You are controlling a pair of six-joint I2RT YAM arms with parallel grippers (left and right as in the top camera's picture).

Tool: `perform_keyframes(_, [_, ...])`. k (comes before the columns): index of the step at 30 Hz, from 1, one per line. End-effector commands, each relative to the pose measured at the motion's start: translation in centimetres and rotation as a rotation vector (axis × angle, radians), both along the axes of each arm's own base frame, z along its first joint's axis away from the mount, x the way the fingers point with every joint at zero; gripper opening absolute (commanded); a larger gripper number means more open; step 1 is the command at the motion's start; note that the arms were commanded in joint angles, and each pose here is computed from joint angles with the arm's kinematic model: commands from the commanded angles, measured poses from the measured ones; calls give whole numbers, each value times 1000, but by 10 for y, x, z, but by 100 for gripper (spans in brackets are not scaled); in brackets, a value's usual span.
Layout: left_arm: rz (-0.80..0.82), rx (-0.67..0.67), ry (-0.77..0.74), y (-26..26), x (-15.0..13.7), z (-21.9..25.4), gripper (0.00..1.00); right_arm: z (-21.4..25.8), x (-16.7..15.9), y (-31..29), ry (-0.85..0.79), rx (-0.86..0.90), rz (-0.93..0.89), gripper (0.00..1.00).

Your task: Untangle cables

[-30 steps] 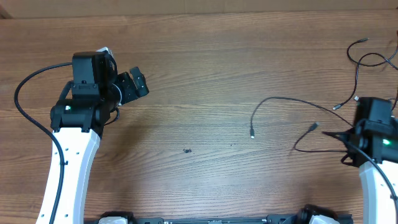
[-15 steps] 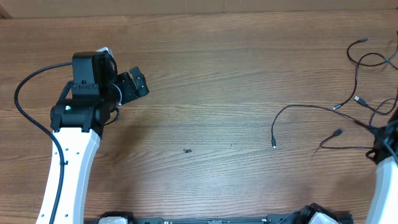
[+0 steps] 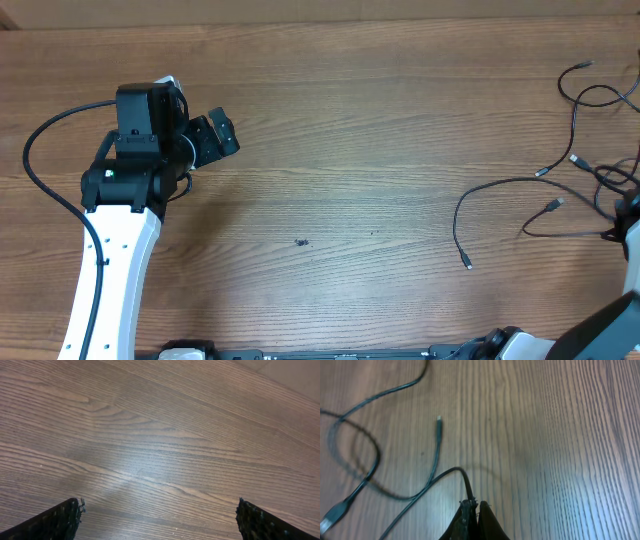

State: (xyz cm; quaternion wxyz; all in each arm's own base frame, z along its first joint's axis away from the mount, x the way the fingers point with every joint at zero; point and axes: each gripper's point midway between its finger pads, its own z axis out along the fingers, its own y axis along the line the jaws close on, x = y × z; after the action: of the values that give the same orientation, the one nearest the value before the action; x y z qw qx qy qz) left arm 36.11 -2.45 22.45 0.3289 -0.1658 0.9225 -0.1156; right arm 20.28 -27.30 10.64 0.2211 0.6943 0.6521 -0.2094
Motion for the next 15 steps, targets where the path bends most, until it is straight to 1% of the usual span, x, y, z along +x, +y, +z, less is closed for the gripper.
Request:
perform_keyframes(1, [-20, 4, -19, -2, 3, 7, 99, -9, -9, -15, 8, -1, -54, 4])
perform_keyframes(4, [-21, 4, -19, -2, 3, 7, 100, -14, -16, -26, -31, 20, -92, 4])
perform_keyframes(9, [-21, 4, -19, -2, 3, 7, 100, -12, -21, -48, -170, 36, -140, 4])
perform_keyframes(12, [-21, 4, -19, -2, 3, 7, 100, -5, -20, -65, -256, 12, -156, 4])
perform_keyframes(15, [-21, 4, -19, -2, 3, 7, 100, 4, -22, -81, -305, -42, -173, 4])
